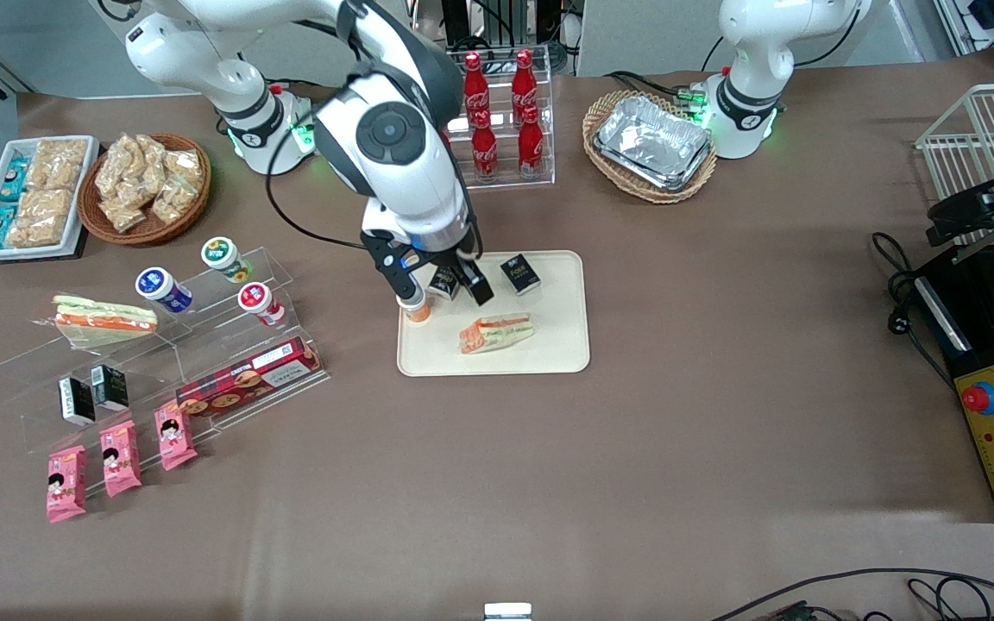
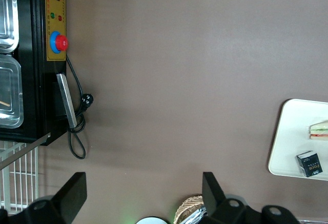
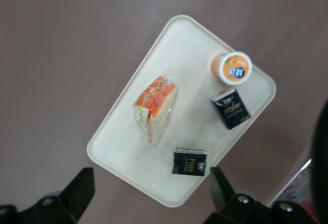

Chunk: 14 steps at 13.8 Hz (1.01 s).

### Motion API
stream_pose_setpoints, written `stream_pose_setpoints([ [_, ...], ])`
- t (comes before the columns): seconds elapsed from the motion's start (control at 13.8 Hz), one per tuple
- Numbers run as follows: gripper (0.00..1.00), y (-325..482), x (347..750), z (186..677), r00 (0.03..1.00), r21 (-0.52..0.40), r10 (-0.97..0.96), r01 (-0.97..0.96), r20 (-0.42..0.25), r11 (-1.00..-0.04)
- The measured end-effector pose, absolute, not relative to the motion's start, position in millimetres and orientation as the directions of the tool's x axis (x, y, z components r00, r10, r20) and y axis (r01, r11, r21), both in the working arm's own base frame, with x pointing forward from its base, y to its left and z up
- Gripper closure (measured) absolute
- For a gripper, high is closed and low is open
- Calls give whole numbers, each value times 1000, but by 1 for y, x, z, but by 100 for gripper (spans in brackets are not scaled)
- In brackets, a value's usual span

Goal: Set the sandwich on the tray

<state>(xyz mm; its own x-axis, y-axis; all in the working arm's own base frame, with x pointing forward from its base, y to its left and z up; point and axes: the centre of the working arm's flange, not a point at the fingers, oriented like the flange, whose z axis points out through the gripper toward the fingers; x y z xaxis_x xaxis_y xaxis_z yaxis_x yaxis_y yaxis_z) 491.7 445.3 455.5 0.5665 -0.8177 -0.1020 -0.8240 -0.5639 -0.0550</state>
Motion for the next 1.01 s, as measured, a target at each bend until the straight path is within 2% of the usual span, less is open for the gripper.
stream_pose_setpoints([
  [0.29,0,411,502,510,735,-83,-673,-678,-80,-731],
  [0.51,0,364,508,543,855,-59,-514,-518,-69,-853],
  [0.8,0,302,514,579,957,-25,-289,-289,-37,-957],
  [1.01,0,227,528,602,987,-1,-157,-158,-32,-988],
])
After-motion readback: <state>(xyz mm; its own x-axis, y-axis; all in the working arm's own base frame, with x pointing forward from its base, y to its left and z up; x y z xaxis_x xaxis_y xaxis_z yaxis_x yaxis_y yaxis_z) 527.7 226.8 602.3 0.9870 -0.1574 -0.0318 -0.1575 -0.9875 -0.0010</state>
